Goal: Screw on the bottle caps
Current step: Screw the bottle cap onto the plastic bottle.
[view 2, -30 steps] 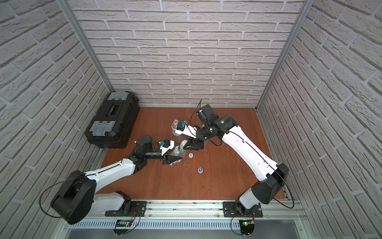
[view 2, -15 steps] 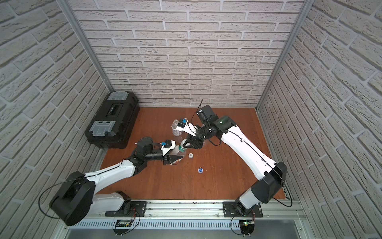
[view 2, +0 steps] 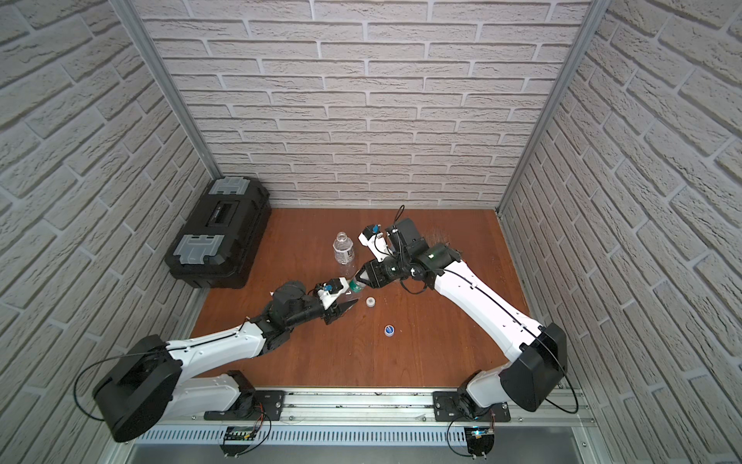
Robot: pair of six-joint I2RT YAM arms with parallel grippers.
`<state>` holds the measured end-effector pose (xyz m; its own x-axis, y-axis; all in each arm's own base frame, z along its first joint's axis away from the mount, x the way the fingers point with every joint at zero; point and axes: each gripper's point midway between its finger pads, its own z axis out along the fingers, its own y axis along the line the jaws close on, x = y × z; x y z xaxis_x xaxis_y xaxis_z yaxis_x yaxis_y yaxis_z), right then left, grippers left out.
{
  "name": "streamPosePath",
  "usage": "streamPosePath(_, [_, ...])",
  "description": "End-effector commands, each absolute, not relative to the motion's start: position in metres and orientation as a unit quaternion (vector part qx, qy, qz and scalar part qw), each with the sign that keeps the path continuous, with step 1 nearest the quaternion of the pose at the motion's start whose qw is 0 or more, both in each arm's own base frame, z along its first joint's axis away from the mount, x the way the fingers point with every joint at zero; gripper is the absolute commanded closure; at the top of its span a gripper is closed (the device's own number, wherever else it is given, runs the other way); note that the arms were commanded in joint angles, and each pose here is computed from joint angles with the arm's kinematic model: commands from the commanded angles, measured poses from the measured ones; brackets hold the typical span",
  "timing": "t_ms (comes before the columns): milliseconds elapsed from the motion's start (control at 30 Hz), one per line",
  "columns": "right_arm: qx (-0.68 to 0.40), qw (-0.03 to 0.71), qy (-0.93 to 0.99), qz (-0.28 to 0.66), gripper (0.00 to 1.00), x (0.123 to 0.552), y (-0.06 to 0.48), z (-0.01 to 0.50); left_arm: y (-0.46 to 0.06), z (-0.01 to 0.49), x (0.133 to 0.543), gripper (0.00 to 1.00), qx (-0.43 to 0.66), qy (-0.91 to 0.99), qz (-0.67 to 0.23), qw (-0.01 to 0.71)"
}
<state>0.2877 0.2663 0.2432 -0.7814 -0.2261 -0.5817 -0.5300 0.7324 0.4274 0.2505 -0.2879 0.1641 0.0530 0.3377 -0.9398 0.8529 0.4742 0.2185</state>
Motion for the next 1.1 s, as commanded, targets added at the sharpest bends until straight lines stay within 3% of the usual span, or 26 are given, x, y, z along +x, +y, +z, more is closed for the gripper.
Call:
streamPosePath(0, [-0.073,0.274,0.917,0.281,0.60,0.303,0.265,0.229,-0.300,0.247,0.254,0.51,0.425,0.548,-0.213,0.688])
streamPosePath(300, [0.101,0.285,0.912,0.278,0.58,0.301,0.259,0.229,-0.309,0.218,0.252,0.51,0.463,0.559,-0.147,0.672])
streamPosePath(400, [0.101,0.312,0.899,0.289,0.45,0.302,0.256,0.243,-0.304,0.199,0.259,0.51,0.469,0.577,-0.125,0.658])
streamPosePath(467, [0.050,0.340,0.891,0.295,0.27,0.303,0.260,0.265,-0.298,0.192,0.265,0.51,0.459,0.598,-0.132,0.644])
streamPosePath(667, [-0.155,0.409,0.871,0.225,0.10,0.296,0.256,0.310,-0.291,0.185,0.256,0.50,0.481,0.608,-0.207,0.597])
streamPosePath(767, [-0.314,0.421,0.824,0.212,0.06,0.280,0.265,0.312,-0.289,0.183,0.243,0.50,0.509,0.602,-0.259,0.558])
streamPosePath(867, [-0.483,0.383,0.744,0.258,0.10,0.234,0.282,0.301,-0.284,0.188,0.231,0.51,0.527,0.590,-0.311,0.528])
streamPosePath(1067, [-0.594,0.350,0.690,0.222,0.10,0.227,0.262,0.291,-0.278,0.199,0.216,0.50,0.549,0.565,-0.352,0.505])
